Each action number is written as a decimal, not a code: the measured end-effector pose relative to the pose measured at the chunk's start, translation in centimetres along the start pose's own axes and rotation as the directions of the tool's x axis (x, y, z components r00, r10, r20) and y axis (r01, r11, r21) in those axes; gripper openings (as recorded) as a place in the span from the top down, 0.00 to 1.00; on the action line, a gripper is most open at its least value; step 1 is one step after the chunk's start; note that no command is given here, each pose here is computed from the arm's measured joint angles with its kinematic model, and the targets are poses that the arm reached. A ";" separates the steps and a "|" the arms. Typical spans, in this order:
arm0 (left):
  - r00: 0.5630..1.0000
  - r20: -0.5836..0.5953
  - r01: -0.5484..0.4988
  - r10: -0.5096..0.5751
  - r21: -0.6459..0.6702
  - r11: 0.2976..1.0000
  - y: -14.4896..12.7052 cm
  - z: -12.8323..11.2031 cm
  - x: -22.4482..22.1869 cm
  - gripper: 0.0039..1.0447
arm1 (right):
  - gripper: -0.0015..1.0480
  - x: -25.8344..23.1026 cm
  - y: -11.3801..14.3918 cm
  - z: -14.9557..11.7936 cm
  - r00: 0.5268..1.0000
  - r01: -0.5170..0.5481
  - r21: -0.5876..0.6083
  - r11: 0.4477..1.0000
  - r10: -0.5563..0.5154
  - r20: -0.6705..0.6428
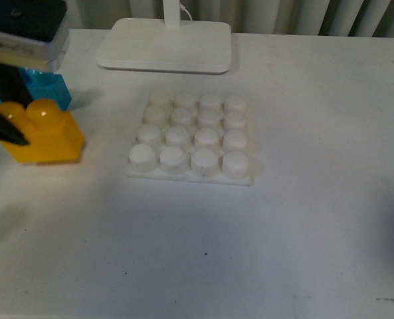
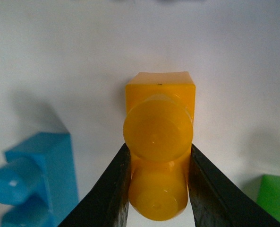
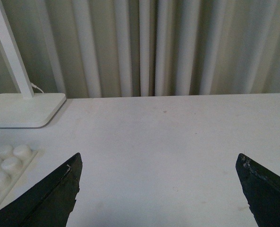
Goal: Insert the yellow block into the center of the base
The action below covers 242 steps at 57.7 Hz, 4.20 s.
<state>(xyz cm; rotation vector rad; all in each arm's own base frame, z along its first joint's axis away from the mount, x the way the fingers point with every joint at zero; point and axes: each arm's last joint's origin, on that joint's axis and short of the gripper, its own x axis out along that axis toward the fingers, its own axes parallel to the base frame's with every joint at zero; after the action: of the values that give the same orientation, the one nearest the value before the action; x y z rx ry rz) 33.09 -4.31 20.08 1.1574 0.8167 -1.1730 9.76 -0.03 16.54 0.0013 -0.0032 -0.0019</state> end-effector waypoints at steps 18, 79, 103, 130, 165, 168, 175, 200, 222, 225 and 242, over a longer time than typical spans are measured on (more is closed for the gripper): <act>0.991 0.093 -0.104 0.095 0.094 0.990 2.6 6.8 -1.9 0.71 | 0.09 0.0 0.0 0.0 1.000 0.000 0.000 1.000 0.000 0.000; 0.998 0.068 -0.008 0.001 0.102 0.995 5.5 12.9 3.5 0.72 | 0.09 0.0 0.0 0.0 1.000 0.000 0.000 1.000 0.000 0.000; 0.999 -0.018 -0.030 0.033 0.153 0.988 5.3 12.7 4.8 0.72 | 0.09 0.0 0.0 0.0 1.000 0.000 0.000 1.000 0.000 0.000; 0.999 -0.026 -0.038 0.043 0.173 0.984 4.1 13.2 6.0 0.72 | 0.09 0.0 0.0 0.0 1.000 0.000 0.000 1.000 0.000 0.000; 0.946 0.164 -0.305 0.279 0.168 0.937 3.6 13.9 -1.9 0.06 | 0.09 0.0 0.0 0.0 1.000 0.000 0.000 1.000 0.000 0.000; 0.928 0.174 -0.356 0.328 0.166 0.920 2.9 13.4 -3.1 0.06 | 0.09 0.0 0.0 0.0 1.000 0.000 0.000 1.000 0.000 0.000; 0.874 0.178 -0.478 0.452 0.141 0.867 0.9 11.6 -4.7 0.06 | 0.09 0.0 0.0 0.0 1.000 0.000 0.000 1.000 0.000 0.000; 0.416 0.132 -0.817 0.900 -0.380 0.433 -11.3 3.6 -8.9 0.06 | 0.09 0.0 0.0 0.0 1.000 0.000 0.000 1.000 0.000 0.000; 0.247 -0.051 -0.628 0.968 -0.769 0.120 -16.3 1.0 -9.6 0.07 | 0.09 0.0 0.0 0.0 1.000 0.000 0.000 1.000 0.000 0.000; 0.240 -0.064 -0.565 0.969 -0.821 0.086 -16.5 0.8 -9.4 0.15 | 0.09 0.0 0.0 0.0 1.000 0.000 0.000 1.000 0.000 0.000; 0.249 -0.069 -0.280 0.966 -0.960 0.004 -19.1 -1.3 -6.4 0.72 | 0.09 0.0 0.0 0.0 1.000 0.000 0.000 1.000 0.000 0.000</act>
<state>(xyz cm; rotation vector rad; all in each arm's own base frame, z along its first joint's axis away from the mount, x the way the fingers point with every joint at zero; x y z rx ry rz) 13.18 -1.05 20.98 0.0232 0.0099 -0.0142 9.76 -0.03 16.54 0.0013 -0.0032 -0.0023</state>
